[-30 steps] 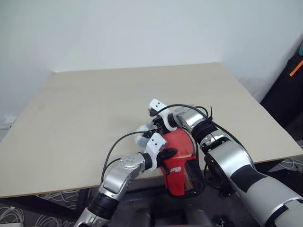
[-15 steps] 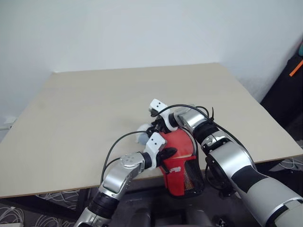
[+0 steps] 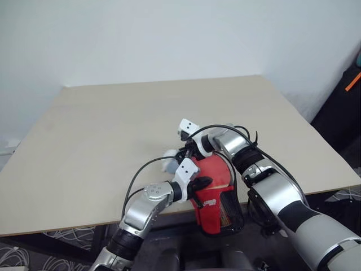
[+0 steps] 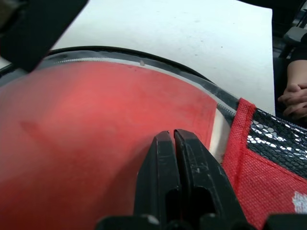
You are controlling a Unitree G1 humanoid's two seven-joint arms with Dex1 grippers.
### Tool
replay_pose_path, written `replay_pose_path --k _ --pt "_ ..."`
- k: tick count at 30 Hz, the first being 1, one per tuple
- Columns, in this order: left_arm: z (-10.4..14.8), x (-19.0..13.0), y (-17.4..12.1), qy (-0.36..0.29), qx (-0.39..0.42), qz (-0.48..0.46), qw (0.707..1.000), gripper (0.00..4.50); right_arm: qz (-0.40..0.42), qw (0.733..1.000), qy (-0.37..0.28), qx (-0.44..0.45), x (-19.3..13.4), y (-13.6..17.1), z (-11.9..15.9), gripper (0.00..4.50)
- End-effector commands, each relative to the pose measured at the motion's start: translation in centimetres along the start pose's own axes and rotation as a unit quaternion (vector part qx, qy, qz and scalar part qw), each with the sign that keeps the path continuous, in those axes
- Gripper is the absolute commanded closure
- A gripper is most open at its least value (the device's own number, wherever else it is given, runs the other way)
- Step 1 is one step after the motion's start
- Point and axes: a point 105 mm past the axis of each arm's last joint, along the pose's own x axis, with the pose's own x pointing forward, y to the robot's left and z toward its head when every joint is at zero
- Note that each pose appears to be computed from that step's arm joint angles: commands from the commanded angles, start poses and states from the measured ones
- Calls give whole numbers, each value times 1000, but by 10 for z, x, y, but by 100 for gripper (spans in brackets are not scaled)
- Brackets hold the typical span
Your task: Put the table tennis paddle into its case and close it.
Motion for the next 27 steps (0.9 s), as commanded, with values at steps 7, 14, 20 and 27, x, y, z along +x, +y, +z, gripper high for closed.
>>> replay_pose_path --k 7,14,20,27 --pt "-1 2 4 8 4 6 1000 450 -76 994 -68 24 -1 -15 32 447" --pt "0 5 6 8 6 7 1000 450 -124 986 -96 64 0 -25 36 447" --pt "1 6 5 8 6 4 1000 450 -179 970 -129 99 -10 -40 44 447" --pt "0 7 5 10 5 4 1000 450 -181 964 -148 123 -14 -43 52 447"
